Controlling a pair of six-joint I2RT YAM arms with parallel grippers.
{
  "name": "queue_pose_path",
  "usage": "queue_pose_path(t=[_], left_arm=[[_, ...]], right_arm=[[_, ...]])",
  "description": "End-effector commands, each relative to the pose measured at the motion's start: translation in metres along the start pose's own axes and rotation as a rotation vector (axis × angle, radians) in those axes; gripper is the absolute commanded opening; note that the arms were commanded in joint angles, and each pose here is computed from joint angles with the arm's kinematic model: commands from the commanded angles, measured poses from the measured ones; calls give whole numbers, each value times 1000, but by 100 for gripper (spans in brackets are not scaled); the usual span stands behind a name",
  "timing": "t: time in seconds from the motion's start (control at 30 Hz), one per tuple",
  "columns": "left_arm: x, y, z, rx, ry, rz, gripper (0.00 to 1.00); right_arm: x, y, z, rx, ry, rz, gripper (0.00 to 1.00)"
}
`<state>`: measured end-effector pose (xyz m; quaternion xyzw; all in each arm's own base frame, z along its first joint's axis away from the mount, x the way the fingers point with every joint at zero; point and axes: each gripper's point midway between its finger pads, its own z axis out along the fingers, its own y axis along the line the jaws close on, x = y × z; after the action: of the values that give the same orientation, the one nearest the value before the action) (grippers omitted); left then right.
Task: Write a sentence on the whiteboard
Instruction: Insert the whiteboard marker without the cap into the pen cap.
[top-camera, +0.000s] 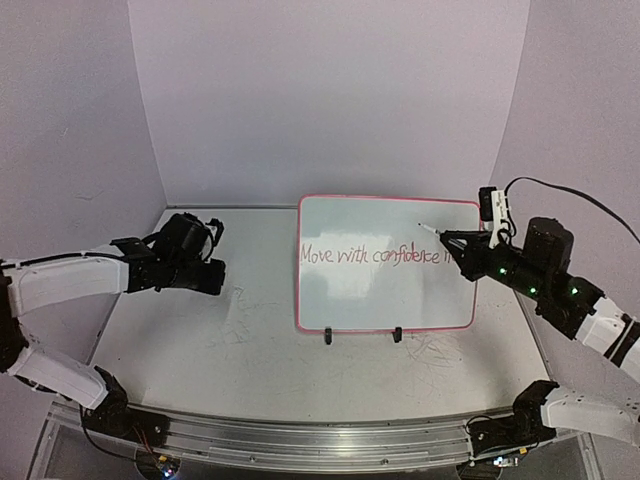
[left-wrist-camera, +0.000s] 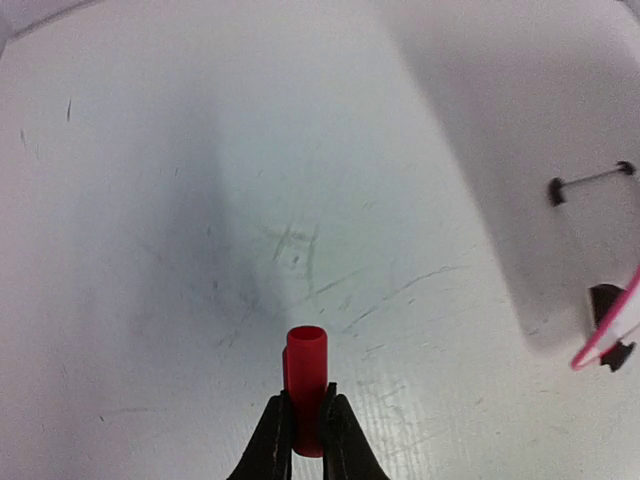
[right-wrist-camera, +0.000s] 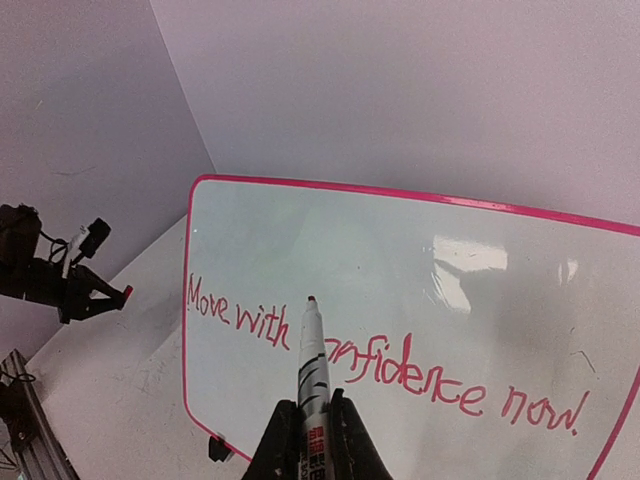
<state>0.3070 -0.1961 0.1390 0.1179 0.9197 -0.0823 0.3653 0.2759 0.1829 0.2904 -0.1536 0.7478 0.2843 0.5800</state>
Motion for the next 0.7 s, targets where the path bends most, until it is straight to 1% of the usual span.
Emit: queue_pose_path(t=[0.0,0.07,0.13,0.23,0.33,0.5,0.67], left_arm=[[-77,-62,-78,242,-343,198,2],[-83,-89,-99,310,-414,320,2],[-81,-121,-116,367,-463,479,1],[-72,-157,-127,388,-505,688,0],[-60,-178,-125,378,-517,863,0],[-36,-193,-111,342,-500,1033,0],[-24,-193,-107,335,-529,1077,0]], right_arm=[[-20,27,7,-124,21,74,0],[-14,35,14,-172,66,111,0],[-8,44,21,-219,108,149,0],[-1,63,29,-288,159,185,0],[6,81,33,-350,203,210,0],[21,118,39,-433,269,215,0],[31,153,47,-520,309,211,0]])
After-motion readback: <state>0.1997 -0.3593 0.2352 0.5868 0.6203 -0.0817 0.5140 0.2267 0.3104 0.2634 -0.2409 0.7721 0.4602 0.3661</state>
